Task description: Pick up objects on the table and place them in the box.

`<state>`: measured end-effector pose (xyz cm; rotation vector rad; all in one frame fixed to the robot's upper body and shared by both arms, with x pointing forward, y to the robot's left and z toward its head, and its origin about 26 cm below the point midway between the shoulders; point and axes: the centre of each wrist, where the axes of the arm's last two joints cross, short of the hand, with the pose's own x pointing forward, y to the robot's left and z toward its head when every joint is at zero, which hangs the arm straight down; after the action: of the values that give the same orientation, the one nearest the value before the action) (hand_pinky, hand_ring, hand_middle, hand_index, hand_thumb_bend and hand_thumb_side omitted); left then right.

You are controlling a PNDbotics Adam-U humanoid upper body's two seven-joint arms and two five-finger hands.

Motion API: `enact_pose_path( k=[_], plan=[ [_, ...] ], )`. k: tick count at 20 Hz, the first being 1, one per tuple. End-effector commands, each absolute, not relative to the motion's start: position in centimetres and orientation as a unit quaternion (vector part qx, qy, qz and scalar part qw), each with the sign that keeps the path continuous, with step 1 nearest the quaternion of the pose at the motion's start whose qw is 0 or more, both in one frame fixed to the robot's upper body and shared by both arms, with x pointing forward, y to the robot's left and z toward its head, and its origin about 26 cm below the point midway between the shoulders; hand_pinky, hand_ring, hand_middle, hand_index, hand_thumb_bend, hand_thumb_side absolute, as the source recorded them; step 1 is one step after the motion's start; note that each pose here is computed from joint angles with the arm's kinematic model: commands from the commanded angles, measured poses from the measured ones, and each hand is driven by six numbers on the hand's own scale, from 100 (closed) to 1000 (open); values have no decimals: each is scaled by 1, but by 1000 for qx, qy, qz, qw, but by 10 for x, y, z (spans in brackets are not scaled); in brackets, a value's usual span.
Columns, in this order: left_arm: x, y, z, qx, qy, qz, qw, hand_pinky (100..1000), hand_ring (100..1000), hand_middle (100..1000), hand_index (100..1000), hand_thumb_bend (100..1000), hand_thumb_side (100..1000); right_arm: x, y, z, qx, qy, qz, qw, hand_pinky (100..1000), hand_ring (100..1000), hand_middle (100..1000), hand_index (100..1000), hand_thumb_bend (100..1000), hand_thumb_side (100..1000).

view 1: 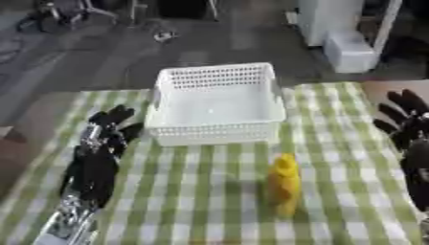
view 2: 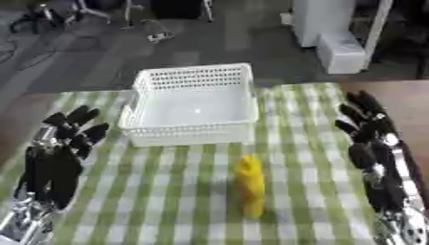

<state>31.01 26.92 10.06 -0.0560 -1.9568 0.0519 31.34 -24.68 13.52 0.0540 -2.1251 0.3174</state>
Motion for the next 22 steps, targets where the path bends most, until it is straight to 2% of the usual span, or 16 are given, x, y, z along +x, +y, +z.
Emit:
enact_pose_path(
  k=[1,14,22],
  plan=[
    [312,276,109,-14,-836,17,549,912,812,861,942,109,1000,314,-248,139,18,-873,131,470,886,939,953,1000,990,650],
    [313,276,109,-13,-836,17,549,913,813,862,943,105,1000,316,-249,136,18,-865,148,479,882,937,953,1000,998,631],
    [313,275,109,-16,-835,15,549,914,814,862,943,101,1000,320,-239,130,44,-830,250,496,885,940,960,1000,1000,603]
  ],
)
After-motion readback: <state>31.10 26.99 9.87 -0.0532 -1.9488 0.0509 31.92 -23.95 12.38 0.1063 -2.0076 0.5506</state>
